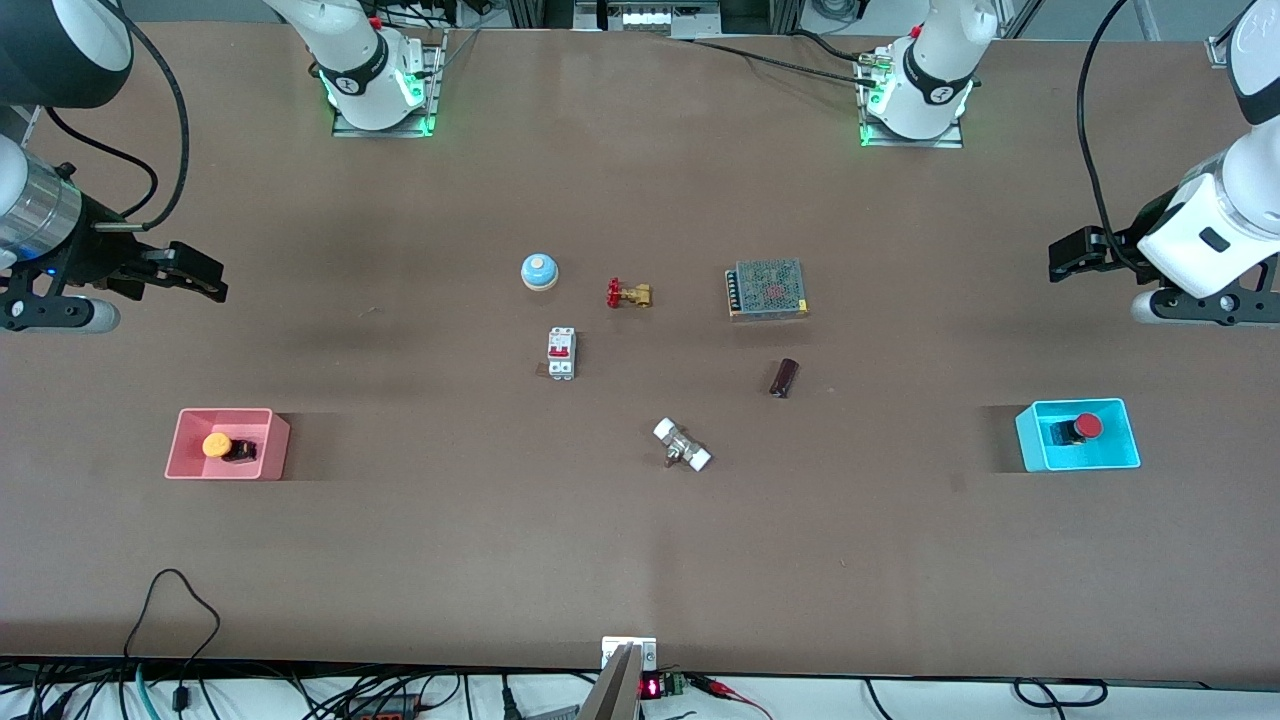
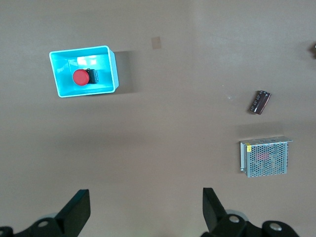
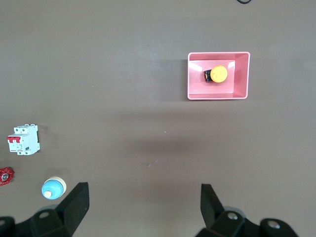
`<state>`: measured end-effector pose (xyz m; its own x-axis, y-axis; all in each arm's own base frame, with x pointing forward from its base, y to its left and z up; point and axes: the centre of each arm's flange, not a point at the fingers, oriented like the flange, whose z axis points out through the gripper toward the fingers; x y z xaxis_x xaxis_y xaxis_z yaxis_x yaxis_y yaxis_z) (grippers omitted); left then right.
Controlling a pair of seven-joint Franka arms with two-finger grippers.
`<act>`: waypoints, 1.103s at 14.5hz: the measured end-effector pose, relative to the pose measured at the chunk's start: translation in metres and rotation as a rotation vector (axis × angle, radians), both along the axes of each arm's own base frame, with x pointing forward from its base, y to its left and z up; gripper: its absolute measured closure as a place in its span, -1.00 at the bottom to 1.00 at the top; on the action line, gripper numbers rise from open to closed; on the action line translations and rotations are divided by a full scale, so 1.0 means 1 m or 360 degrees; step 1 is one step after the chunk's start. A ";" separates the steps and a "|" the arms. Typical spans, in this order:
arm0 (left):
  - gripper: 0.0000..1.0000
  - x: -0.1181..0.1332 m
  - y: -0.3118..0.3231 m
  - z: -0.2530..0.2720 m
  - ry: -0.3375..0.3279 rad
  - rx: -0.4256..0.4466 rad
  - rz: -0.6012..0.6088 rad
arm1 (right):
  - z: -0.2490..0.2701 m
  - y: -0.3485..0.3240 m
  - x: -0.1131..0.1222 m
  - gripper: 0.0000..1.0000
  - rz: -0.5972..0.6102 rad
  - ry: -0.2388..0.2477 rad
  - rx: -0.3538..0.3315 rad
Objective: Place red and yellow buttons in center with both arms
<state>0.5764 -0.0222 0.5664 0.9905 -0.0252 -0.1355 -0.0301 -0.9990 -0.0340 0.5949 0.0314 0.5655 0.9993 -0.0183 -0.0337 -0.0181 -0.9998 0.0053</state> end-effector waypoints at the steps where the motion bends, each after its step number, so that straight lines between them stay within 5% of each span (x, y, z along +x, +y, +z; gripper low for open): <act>1: -1.00 0.000 0.000 0.000 0.0000 0.0000 0.0000 | 0.000 0.000 0.000 -1.00 0.0000 0.0000 0.0000; 10: -1.00 0.003 0.013 -0.005 0.0012 0.0010 0.0036 | -0.010 -0.004 0.004 -1.00 -0.0010 0.0027 -0.0001; 16: -1.00 0.048 0.095 -0.078 -0.0065 0.0035 0.0220 | -0.039 -0.021 0.018 -1.00 -0.0043 0.0067 -0.0002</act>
<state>0.6245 0.0733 0.4885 0.9890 0.1145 -0.0940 0.1097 -0.9925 -0.0542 0.6131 0.0102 0.5266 0.9961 -0.0453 -0.0757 -0.0448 -0.9990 0.0076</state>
